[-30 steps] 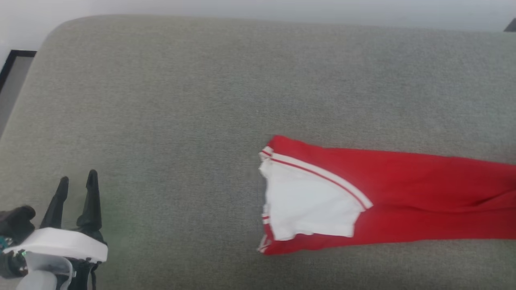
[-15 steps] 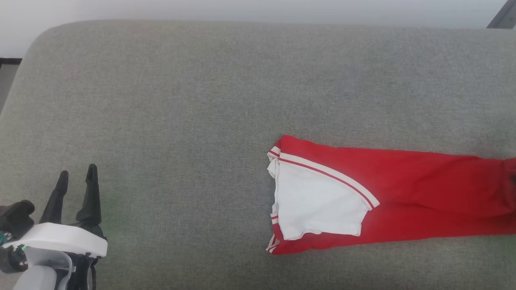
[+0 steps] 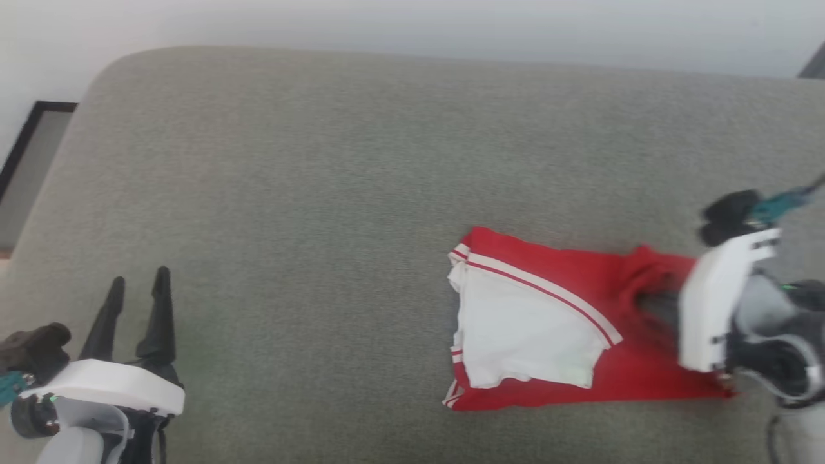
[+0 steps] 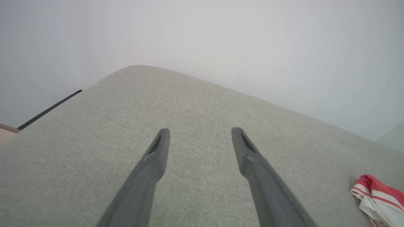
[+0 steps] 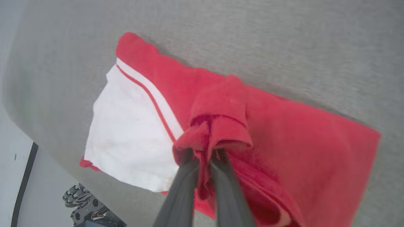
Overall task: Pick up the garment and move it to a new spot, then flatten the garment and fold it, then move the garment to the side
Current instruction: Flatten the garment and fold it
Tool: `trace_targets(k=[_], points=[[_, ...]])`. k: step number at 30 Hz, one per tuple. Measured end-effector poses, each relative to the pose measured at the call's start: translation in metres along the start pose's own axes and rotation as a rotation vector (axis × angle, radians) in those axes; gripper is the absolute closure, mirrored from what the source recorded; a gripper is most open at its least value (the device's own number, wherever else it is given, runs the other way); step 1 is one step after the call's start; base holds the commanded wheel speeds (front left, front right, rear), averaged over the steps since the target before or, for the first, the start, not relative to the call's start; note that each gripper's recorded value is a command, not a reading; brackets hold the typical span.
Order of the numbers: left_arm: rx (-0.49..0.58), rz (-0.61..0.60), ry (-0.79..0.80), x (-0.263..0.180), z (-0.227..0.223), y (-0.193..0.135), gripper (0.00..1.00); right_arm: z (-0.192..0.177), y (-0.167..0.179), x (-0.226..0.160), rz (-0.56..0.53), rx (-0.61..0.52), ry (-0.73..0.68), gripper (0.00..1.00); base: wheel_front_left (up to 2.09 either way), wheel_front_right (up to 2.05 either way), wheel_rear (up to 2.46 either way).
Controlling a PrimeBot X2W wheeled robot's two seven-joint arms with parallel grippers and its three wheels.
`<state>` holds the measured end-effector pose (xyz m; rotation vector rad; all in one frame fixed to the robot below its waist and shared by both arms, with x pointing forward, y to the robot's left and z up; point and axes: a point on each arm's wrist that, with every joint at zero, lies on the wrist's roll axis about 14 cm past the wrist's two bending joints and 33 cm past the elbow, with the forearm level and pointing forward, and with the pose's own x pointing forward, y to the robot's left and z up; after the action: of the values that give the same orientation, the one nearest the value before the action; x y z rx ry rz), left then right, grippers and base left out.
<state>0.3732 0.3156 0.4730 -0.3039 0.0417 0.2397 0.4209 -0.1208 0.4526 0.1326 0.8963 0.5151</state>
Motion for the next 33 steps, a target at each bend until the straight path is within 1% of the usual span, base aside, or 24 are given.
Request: trace_targets(k=[3,10,17,18,19,20,26,29,33], points=[[-0.007,0.009,-0.001,-0.006,0.001,0.003,0.0,0.002,0.031,0.014,0.079,-0.042,0.014,1.0,0.0,0.0,0.0],[-0.016,0.039,-0.02,-0.02,0.008,0.014,0.0,-0.001,0.09,0.045,0.214,-0.133,0.062,1.0,0.0,0.0,0.0],[-0.027,0.069,-0.025,-0.03,0.009,0.023,0.0,-0.007,0.116,0.066,0.262,-0.181,0.106,1.0,0.0,0.0,0.0],[-0.028,0.07,-0.026,-0.03,0.009,0.023,0.0,-0.008,0.117,0.068,0.264,-0.187,0.109,0.84,0.0,0.0,0.0],[-0.029,0.071,-0.025,-0.03,0.009,0.024,0.0,-0.008,0.119,0.068,0.267,-0.199,0.106,0.53,0.0,0.0,0.0],[-0.03,0.072,-0.026,-0.029,0.009,0.024,0.0,-0.007,0.12,0.069,0.271,-0.199,0.099,0.0,0.0,0.0,0.0],[-0.031,0.055,-0.029,-0.025,0.01,0.02,0.0,0.004,0.117,0.062,0.265,-0.201,0.043,0.0,0.0,0.0,0.0],[-0.031,0.044,-0.031,-0.022,0.01,0.017,0.0,0.017,0.108,0.051,0.249,-0.199,-0.022,0.0,0.0,0.0,0.0],[-0.026,0.019,-0.038,-0.016,0.013,0.01,0.0,0.04,0.085,0.03,0.19,-0.189,-0.147,0.0,0.0,0.0,0.0]])
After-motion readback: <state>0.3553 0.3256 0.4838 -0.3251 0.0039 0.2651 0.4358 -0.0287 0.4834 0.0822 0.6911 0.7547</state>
